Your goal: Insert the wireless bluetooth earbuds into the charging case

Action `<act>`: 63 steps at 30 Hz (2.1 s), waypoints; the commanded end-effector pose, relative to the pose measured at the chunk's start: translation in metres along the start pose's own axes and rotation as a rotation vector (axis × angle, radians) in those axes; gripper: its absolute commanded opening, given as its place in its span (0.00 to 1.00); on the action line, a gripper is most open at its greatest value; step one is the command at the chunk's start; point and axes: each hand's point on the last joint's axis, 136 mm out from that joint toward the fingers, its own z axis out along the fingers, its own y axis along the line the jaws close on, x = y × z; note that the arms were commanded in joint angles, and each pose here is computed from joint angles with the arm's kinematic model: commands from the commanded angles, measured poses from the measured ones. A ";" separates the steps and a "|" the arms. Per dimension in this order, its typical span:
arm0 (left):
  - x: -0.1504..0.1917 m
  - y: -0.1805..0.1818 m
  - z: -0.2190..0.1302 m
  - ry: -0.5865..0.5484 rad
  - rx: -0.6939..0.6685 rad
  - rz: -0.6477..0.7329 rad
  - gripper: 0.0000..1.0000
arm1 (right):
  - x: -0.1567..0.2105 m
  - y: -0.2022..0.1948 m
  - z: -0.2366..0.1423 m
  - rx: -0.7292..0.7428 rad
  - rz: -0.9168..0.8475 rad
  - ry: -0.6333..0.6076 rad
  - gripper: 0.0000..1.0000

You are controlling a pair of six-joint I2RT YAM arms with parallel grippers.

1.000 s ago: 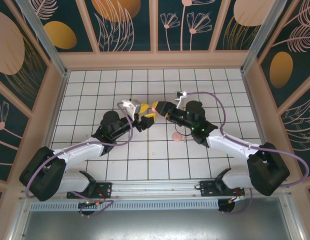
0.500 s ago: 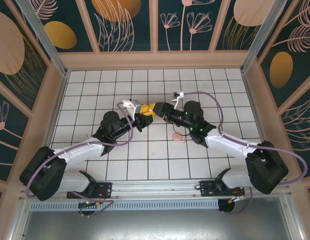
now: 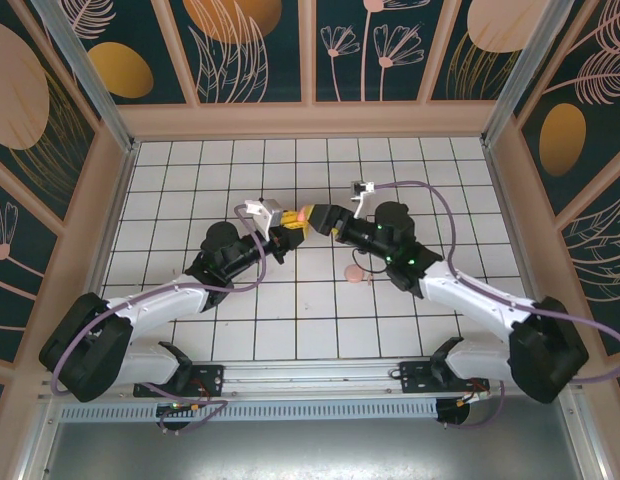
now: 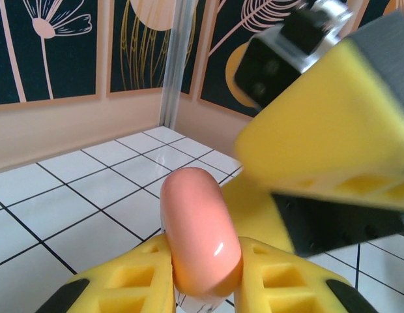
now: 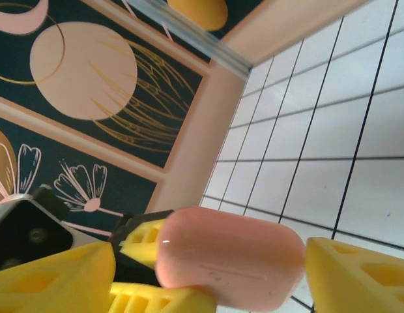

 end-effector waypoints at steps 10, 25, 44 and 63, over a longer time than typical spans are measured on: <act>-0.029 -0.039 -0.014 -0.041 0.253 0.062 0.17 | -0.016 0.013 -0.051 -0.077 -0.575 0.060 0.70; -0.041 -0.074 -0.020 -0.009 0.495 0.089 0.19 | 0.004 0.043 -0.060 -0.377 -0.996 0.261 0.68; -0.053 -0.083 -0.027 -0.043 0.529 0.107 0.18 | 0.027 0.053 -0.059 -0.574 -0.966 0.385 0.49; -0.047 -0.076 -0.022 0.006 0.491 0.127 0.38 | 0.028 0.045 -0.059 -0.506 -1.005 0.408 0.23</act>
